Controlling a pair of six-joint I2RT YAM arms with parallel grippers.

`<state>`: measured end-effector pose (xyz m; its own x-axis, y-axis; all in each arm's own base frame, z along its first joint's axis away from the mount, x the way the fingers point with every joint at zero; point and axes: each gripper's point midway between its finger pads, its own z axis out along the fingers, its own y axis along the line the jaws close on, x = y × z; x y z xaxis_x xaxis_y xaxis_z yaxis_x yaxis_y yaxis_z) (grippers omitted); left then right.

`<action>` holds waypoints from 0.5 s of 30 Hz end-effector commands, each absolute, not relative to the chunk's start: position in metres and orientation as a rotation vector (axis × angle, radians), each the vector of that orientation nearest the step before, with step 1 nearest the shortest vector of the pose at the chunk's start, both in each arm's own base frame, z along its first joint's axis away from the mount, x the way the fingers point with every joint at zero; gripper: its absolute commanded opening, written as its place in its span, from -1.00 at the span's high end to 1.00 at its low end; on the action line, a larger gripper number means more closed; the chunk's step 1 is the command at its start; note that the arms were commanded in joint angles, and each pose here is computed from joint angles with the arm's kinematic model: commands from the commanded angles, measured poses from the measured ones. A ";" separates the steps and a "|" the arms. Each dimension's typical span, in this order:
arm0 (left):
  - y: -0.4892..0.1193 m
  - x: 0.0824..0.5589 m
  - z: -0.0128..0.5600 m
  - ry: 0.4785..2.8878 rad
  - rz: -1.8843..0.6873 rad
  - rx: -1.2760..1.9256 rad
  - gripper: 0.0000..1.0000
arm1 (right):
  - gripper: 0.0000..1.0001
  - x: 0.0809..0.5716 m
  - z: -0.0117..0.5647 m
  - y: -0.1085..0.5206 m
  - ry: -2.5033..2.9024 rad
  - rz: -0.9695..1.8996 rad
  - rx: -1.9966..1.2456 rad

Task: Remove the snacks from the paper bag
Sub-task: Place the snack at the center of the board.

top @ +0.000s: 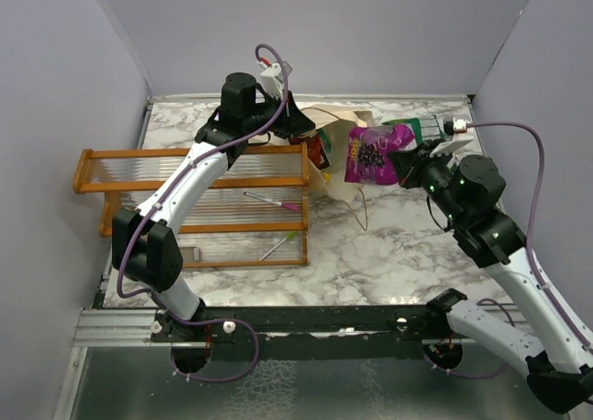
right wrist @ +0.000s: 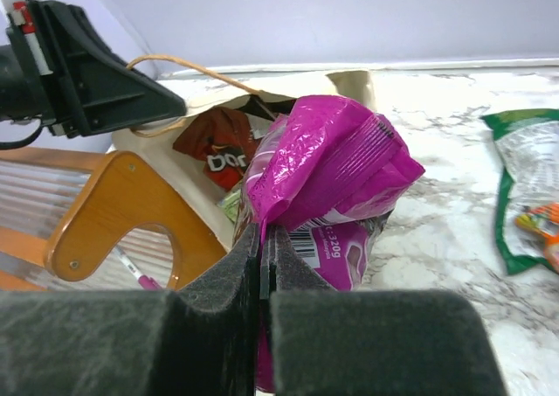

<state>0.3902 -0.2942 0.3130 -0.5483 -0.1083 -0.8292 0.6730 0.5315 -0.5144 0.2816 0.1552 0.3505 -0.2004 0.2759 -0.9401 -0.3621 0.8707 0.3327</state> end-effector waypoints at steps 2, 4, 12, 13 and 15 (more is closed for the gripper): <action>-0.291 0.392 0.316 1.879 -1.102 0.458 1.00 | 0.97 0.271 0.383 0.092 1.549 0.387 0.189; -0.291 0.391 0.318 1.872 -1.099 0.461 1.00 | 0.98 0.266 0.382 0.063 1.496 0.319 0.337; -0.290 0.389 0.322 1.863 -1.096 0.463 1.00 | 0.98 0.264 0.347 0.003 1.407 0.071 0.660; -0.290 0.389 0.322 1.864 -1.094 0.462 1.00 | 0.98 0.266 0.335 -0.001 1.421 0.031 0.704; -0.289 0.390 0.323 1.863 -1.090 0.461 1.00 | 0.98 0.271 0.310 -0.005 1.460 -0.047 0.757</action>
